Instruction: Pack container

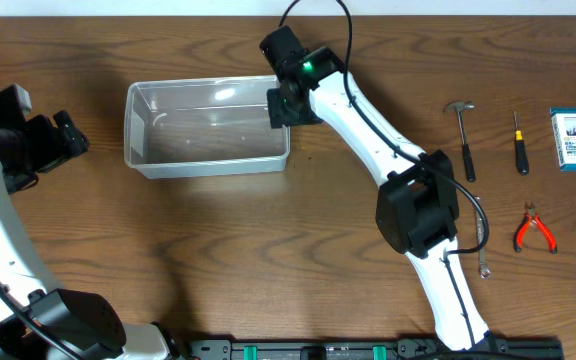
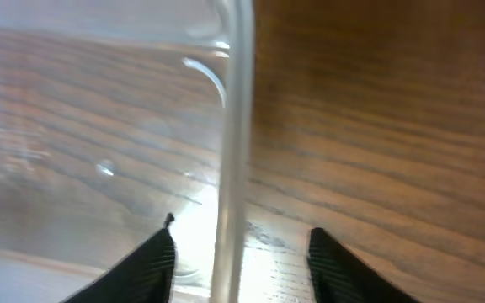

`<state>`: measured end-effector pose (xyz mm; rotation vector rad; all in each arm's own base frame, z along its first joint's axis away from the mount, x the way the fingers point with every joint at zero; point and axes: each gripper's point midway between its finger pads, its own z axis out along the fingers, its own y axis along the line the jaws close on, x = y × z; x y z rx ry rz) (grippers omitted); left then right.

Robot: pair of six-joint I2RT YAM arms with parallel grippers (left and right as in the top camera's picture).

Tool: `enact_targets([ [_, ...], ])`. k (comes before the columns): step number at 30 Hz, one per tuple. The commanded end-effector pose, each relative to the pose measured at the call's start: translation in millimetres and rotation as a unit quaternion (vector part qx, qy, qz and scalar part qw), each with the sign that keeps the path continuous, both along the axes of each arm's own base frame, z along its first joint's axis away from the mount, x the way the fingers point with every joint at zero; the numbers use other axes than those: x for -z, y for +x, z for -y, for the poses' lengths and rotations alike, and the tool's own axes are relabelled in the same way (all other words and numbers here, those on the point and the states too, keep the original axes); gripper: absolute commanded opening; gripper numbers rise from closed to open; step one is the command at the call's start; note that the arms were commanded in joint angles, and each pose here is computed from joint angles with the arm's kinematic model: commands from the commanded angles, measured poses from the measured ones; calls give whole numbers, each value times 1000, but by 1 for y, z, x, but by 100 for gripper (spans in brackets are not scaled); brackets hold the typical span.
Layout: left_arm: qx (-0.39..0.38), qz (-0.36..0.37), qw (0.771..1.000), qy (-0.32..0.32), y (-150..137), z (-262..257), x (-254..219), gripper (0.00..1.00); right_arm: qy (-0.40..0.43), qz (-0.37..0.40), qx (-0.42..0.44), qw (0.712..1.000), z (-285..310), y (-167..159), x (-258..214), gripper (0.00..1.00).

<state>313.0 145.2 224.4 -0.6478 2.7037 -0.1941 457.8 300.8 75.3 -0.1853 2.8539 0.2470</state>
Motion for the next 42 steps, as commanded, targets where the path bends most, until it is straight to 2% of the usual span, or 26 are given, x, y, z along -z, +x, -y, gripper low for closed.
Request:
enact_targets([
  [1, 8, -1, 1000, -5, -2, 2, 1, 98, 4, 7, -10, 1000, -7, 0, -7, 43],
  [8, 8, -5, 1000, -5, -3, 2, 1, 98, 1, 3, -9, 1000, -5, -2, -6, 36],
  [13, 8, -5, 1000, -5, -3, 2, 1, 98, 1, 2, -10, 1000, -5, -3, -6, 24],
  [25, 8, -5, 1000, -5, -3, 2, 1, 98, 1, 2, -10, 1000, -5, -3, -6, 3],
  [37, 8, -5, 1000, -5, -3, 2, 1, 98, -4, 6, -7, 1000, -3, -1, -7, 1],
  [42, 8, -5, 1000, -5, -3, 2, 1, 98, -19, 27, -3, 999, 5, 7, -25, 1],
])
